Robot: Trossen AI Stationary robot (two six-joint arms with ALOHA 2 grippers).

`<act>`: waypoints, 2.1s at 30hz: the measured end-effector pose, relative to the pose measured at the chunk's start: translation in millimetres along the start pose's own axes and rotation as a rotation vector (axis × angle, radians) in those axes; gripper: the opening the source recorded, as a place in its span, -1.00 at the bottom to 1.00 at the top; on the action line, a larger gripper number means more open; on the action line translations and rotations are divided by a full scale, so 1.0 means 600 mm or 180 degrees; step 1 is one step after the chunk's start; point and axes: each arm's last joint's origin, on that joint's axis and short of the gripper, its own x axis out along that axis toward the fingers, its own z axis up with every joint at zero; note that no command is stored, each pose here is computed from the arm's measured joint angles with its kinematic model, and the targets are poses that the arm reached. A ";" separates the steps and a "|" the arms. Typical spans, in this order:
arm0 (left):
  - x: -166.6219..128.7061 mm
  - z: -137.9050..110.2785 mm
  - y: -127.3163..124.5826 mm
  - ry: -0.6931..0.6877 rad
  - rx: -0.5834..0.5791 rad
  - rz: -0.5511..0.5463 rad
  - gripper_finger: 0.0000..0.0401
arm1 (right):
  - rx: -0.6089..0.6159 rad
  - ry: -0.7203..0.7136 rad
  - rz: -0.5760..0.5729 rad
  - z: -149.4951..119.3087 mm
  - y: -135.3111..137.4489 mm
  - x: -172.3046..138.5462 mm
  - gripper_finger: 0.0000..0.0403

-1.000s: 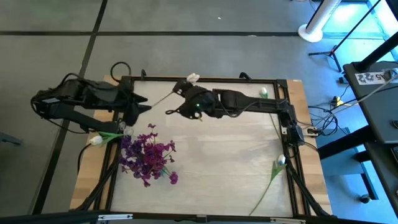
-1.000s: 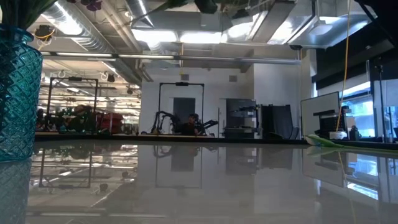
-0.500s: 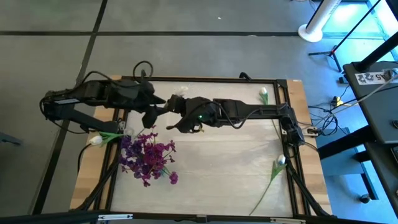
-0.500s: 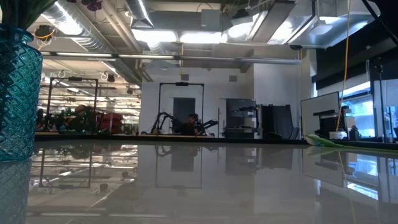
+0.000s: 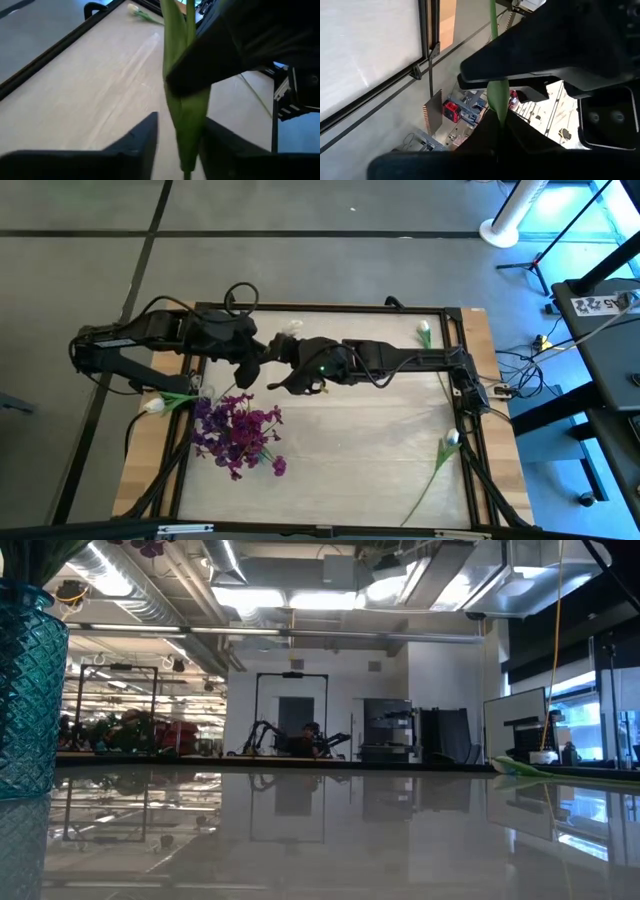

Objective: Sort flowers into vase by color
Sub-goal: Put the top center white flower into the transparent vase

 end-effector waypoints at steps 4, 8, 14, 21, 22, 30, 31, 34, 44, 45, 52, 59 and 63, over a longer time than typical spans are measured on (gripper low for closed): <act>0.000 0.002 0.000 -0.0054 0.0002 0.0029 -0.92 | 0.0094 -0.0079 -0.0016 0.000 0.000 0.001 -0.84; -0.010 0.000 0.001 -0.0106 0.0078 0.0058 -0.95 | 0.0194 -0.0290 -0.0101 0.004 -0.004 0.000 -0.53; -0.066 -0.003 0.017 -0.0459 0.0102 0.0078 -0.97 | 0.0731 -0.0240 -0.0602 0.010 -0.034 -0.011 0.07; -0.156 -0.016 0.046 -0.1046 0.0360 0.0021 -0.98 | 0.1881 0.0029 -0.1153 0.001 -0.071 -0.044 0.61; -0.169 -0.019 0.051 -0.1136 0.0394 -0.0007 -0.98 | 0.2083 0.0036 -0.1192 0.002 -0.074 -0.049 0.66; -0.267 -0.058 0.085 -0.1642 0.0785 -0.0568 -0.98 | 0.3629 -0.0088 -0.1232 0.025 -0.081 -0.081 0.74; -0.275 -0.063 0.088 -0.1679 0.0828 -0.0660 -0.98 | 0.3734 -0.0063 -0.1230 0.031 -0.081 -0.086 0.73; -0.282 -0.089 0.101 -0.1781 0.0896 -0.0860 -0.97 | 0.4086 0.0038 -0.1257 0.049 -0.081 -0.098 0.71; -0.219 -0.185 0.135 -0.2544 0.0986 -0.1191 -0.97 | 0.4932 0.0614 -0.1502 0.092 -0.079 -0.144 0.70; -0.210 -0.194 0.138 -0.2558 0.0974 -0.1185 -0.97 | 0.5064 0.0648 -0.1541 0.097 -0.079 -0.150 0.70; -0.158 -0.254 0.162 -0.2587 0.0680 -0.1130 -0.97 | 0.5349 0.0953 -0.1709 0.127 -0.077 -0.189 0.70; -0.133 -0.273 0.168 -0.2464 0.0728 -0.0924 -0.96 | 0.5374 0.1077 -0.1757 0.137 -0.076 -0.204 0.70; -0.118 -0.280 0.169 -0.2288 0.0688 -0.0893 -0.96 | 0.5418 0.1065 -0.1766 0.137 -0.076 -0.203 0.70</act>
